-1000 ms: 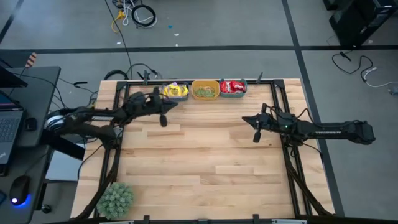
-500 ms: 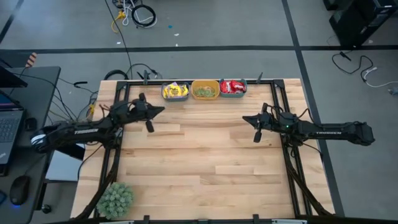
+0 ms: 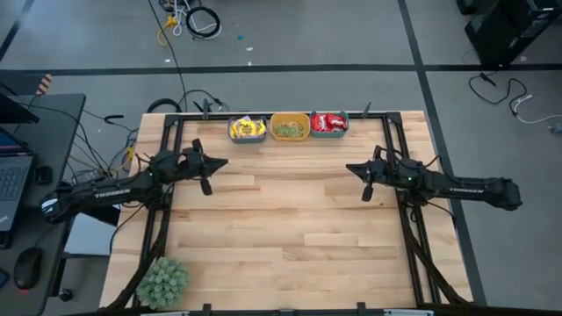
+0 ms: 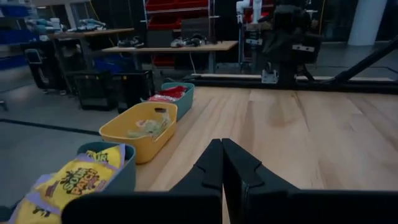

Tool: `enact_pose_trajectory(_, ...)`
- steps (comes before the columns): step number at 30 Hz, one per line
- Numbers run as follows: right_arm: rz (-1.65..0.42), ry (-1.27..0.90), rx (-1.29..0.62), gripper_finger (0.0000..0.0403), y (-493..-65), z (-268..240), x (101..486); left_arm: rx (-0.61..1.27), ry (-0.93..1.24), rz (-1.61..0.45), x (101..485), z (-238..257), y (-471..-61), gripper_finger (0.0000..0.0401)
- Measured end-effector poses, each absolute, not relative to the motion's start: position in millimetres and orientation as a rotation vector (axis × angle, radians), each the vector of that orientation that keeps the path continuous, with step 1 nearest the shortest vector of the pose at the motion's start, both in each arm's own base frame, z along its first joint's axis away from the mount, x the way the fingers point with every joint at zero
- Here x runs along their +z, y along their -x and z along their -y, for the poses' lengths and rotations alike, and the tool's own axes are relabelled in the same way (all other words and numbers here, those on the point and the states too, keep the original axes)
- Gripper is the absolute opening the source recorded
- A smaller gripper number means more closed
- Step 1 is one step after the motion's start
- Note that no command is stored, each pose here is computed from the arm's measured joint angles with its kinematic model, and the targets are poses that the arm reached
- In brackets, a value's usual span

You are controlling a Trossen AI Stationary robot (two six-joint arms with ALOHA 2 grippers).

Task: Sort candy
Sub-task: Return to Home Position

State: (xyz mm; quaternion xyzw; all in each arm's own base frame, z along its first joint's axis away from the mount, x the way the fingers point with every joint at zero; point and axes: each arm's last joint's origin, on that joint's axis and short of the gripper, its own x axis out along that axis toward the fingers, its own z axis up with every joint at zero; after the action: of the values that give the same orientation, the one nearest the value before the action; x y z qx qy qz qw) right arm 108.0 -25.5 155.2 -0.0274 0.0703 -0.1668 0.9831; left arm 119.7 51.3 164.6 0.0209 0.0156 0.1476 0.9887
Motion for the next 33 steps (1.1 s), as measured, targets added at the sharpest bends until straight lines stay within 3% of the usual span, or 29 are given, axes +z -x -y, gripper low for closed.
enact_pose_trajectory(23, -0.058, 0.064, -0.284, 0.0000, -100.2, 21.9, 161.7, 0.129, -0.025, 0.050, 170.4, -20.7, -95.0, 0.0000)
enact_pose_trajectory(33, -0.025, 0.044, -0.339, 0.0000, -98.6, 22.7, 164.5, 0.226, 0.011, 0.066, 171.6, -22.8, -94.3, 0.0003)
